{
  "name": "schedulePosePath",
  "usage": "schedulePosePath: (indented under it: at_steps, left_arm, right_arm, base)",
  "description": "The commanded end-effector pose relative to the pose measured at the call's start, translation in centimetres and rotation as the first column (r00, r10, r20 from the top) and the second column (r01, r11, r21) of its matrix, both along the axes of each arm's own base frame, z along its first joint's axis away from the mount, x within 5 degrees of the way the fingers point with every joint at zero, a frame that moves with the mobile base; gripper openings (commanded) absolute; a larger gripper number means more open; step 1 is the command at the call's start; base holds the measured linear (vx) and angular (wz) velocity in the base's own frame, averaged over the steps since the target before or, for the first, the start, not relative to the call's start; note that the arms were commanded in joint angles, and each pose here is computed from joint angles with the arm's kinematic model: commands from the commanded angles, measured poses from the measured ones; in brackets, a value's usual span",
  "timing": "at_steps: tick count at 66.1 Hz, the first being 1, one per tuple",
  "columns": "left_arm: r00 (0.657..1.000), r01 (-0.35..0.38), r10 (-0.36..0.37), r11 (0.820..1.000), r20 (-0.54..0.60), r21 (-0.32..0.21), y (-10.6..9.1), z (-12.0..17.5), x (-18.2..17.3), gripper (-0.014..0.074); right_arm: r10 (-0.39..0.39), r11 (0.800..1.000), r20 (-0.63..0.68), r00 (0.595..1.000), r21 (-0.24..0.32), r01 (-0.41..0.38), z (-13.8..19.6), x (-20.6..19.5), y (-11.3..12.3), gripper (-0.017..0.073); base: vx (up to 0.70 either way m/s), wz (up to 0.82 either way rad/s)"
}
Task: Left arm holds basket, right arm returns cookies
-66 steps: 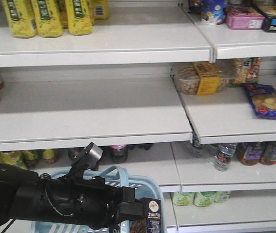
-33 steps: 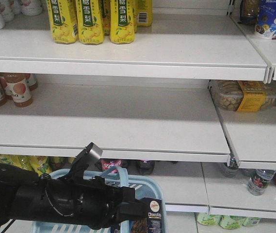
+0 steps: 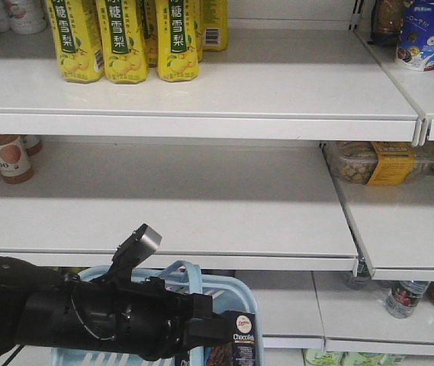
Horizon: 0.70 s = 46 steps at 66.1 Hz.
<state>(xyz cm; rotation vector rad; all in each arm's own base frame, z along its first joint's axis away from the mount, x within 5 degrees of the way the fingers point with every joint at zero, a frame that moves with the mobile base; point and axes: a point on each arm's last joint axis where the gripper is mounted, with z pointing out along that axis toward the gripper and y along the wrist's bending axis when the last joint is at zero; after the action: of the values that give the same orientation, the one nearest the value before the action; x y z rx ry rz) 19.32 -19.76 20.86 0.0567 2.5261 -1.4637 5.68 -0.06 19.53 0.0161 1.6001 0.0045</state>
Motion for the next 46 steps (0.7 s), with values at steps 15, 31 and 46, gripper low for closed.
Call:
schedulePosePath:
  at_steps: [15, 31, 46]
  left_arm:
    - [1.0, -0.002, 0.004, 0.992, 0.015, -0.122, -0.5, 2.51, -0.06, -0.0006]
    - [1.0, -0.002, 0.004, 0.992, 0.015, -0.122, -0.5, 2.51, -0.06, -0.0006]
    - [1.0, -0.002, 0.004, 0.992, 0.015, -0.122, -0.5, 2.51, -0.06, -0.0006]
  right_arm:
    - [-0.003, 1.0, 0.09, 0.996, -0.012, 0.004, 0.72, -0.09, 0.0, -0.0008]
    - [-0.003, 1.0, 0.09, 0.996, -0.012, 0.004, 0.72, -0.09, 0.0, -0.0008]
    - [-0.003, 1.0, 0.09, 0.996, -0.012, 0.004, 0.72, -0.09, 0.0, -0.0008]
  base:
    - [0.07, -0.05]
    - [0.05, -0.03]
    - [0.05, -0.01]
